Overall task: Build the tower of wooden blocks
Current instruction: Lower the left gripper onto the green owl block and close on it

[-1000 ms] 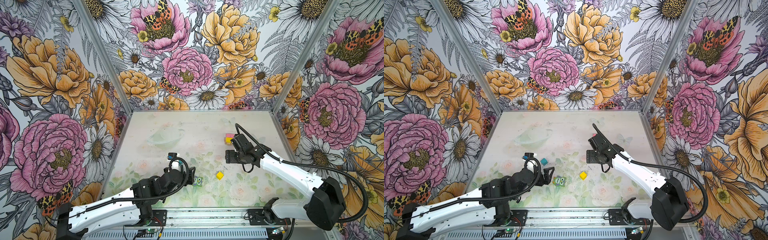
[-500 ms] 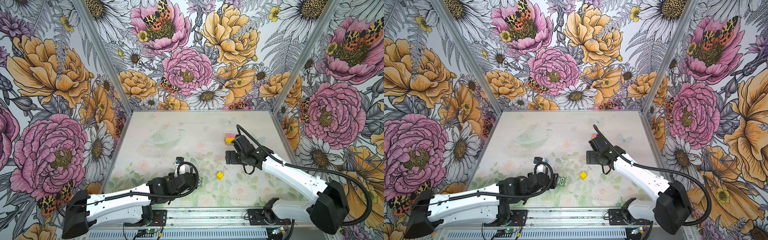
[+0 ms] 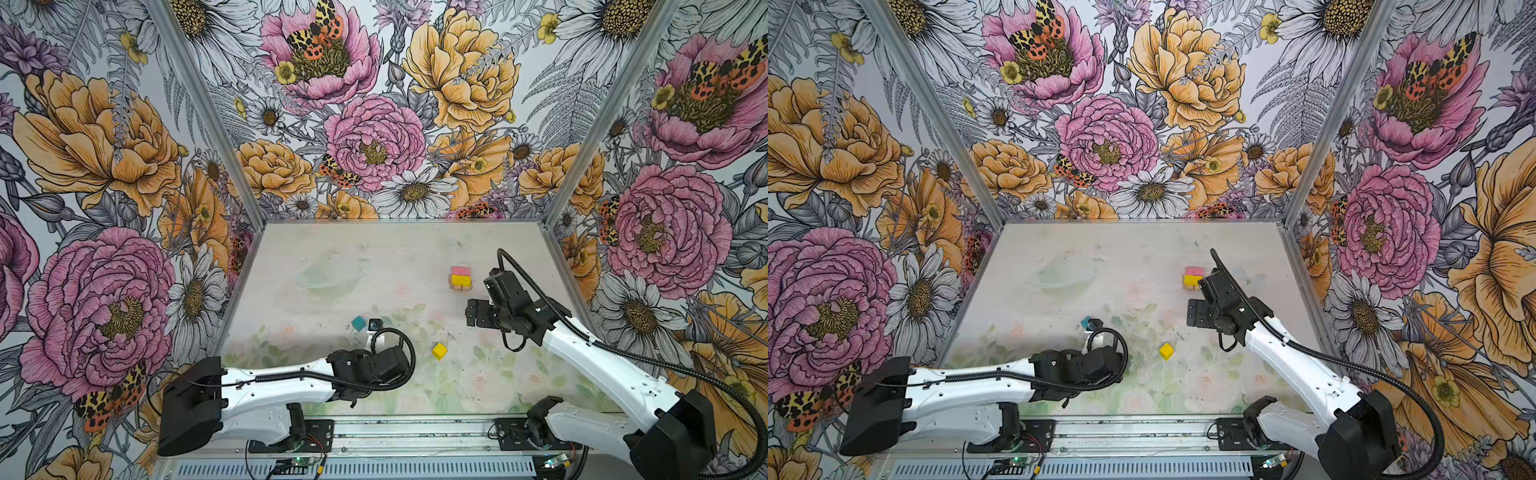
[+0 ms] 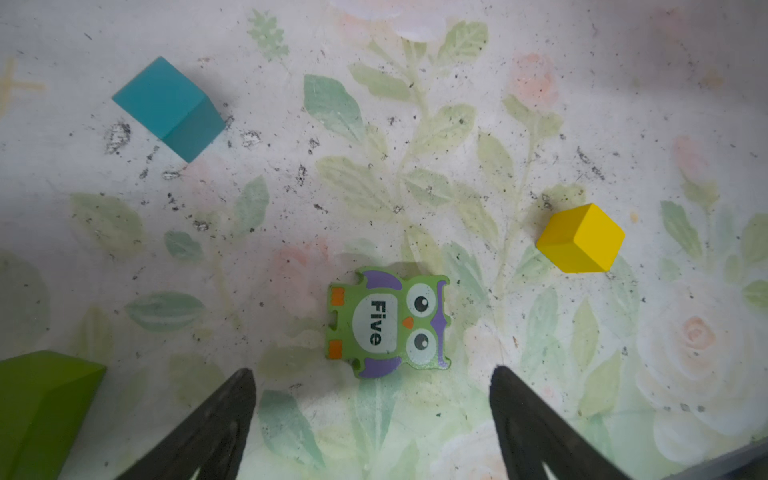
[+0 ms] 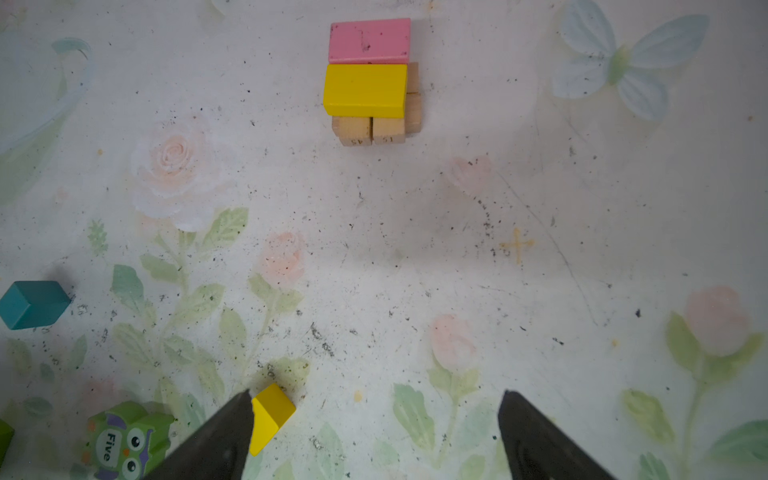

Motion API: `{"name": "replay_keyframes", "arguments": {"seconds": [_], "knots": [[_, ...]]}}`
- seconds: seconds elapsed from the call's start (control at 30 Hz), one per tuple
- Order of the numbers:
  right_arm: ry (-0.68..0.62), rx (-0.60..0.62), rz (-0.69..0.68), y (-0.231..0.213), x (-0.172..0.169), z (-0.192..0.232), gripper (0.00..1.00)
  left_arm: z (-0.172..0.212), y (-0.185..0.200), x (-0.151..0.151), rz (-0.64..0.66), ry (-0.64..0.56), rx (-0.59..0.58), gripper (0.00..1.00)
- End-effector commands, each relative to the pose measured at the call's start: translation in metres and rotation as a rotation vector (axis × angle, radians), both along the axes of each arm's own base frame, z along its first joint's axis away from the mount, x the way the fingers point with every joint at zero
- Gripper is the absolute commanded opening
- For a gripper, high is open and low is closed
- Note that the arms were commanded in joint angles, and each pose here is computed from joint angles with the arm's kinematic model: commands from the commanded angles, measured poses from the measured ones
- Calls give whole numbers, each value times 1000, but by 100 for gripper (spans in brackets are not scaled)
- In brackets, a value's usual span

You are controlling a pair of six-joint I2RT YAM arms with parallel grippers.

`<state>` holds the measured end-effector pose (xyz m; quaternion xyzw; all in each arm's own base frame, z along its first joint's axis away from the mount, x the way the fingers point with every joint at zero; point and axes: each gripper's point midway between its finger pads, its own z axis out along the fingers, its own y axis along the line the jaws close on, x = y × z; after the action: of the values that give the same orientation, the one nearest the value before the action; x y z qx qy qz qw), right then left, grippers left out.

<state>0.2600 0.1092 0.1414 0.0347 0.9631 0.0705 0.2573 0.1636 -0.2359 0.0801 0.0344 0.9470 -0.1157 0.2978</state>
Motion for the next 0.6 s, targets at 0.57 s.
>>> {"name": "replay_keyframes", "arguments": {"seconds": [0.57], "knots": [[-9,6,-26,-19,-2,0,94,-42,-25,6,-53,162,65,94]]}}
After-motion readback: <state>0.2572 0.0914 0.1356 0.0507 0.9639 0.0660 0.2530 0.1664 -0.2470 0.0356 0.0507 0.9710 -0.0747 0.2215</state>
